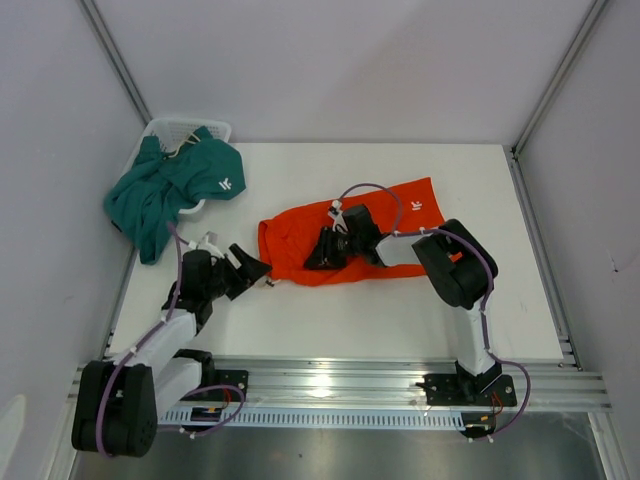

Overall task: Fold and stack the shorts
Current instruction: Fold the shorts

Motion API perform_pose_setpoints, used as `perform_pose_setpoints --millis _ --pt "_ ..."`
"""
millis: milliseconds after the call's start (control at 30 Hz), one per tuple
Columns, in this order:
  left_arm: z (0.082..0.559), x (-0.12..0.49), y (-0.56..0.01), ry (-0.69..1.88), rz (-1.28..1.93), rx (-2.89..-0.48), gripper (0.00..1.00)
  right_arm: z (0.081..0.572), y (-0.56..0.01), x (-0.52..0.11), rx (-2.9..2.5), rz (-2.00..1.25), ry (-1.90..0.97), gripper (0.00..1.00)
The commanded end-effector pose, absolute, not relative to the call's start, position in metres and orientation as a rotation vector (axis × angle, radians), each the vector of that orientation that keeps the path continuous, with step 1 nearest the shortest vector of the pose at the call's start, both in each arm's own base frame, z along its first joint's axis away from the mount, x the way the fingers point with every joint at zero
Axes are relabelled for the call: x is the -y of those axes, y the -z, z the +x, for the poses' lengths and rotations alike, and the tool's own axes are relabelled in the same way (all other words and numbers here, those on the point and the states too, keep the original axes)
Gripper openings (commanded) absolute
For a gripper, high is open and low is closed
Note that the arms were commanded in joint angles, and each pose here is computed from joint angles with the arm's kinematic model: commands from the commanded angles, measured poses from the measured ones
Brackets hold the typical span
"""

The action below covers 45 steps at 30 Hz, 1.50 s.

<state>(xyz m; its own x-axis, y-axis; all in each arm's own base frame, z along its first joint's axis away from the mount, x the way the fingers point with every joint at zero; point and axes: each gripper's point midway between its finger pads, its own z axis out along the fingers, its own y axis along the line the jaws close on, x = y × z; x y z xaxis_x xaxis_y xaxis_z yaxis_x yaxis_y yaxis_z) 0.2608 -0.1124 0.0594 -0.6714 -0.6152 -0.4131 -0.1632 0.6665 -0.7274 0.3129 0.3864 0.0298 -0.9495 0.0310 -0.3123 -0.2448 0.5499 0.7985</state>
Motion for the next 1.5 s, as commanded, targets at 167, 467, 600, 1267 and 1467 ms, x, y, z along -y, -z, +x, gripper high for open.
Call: perform_pose_setpoints --millis 167,467,600,1267,1467 --pt "0.256 0.13 -0.083 1.022 -0.576 -2.14 0.85 0.314 -0.042 -0.392 -2.512 -0.255 -1.202 0.41" --pt "0.248 0.15 -0.083 1.073 -0.6 -2.176 0.85 0.329 -0.073 -0.406 -2.453 -0.31 -1.159 0.5" --pt "0.249 0.153 -0.082 1.093 -0.619 -2.159 0.86 0.344 -0.083 -0.419 -2.422 -0.32 -1.181 0.5" --pt "0.258 0.157 -0.049 1.123 -0.81 -2.102 0.85 0.343 -0.007 -0.429 -2.549 -0.192 -1.33 0.26" --pt "0.272 0.156 -0.035 1.075 -0.831 -2.114 0.85 0.329 -0.003 -0.423 -2.565 -0.192 -1.331 0.26"
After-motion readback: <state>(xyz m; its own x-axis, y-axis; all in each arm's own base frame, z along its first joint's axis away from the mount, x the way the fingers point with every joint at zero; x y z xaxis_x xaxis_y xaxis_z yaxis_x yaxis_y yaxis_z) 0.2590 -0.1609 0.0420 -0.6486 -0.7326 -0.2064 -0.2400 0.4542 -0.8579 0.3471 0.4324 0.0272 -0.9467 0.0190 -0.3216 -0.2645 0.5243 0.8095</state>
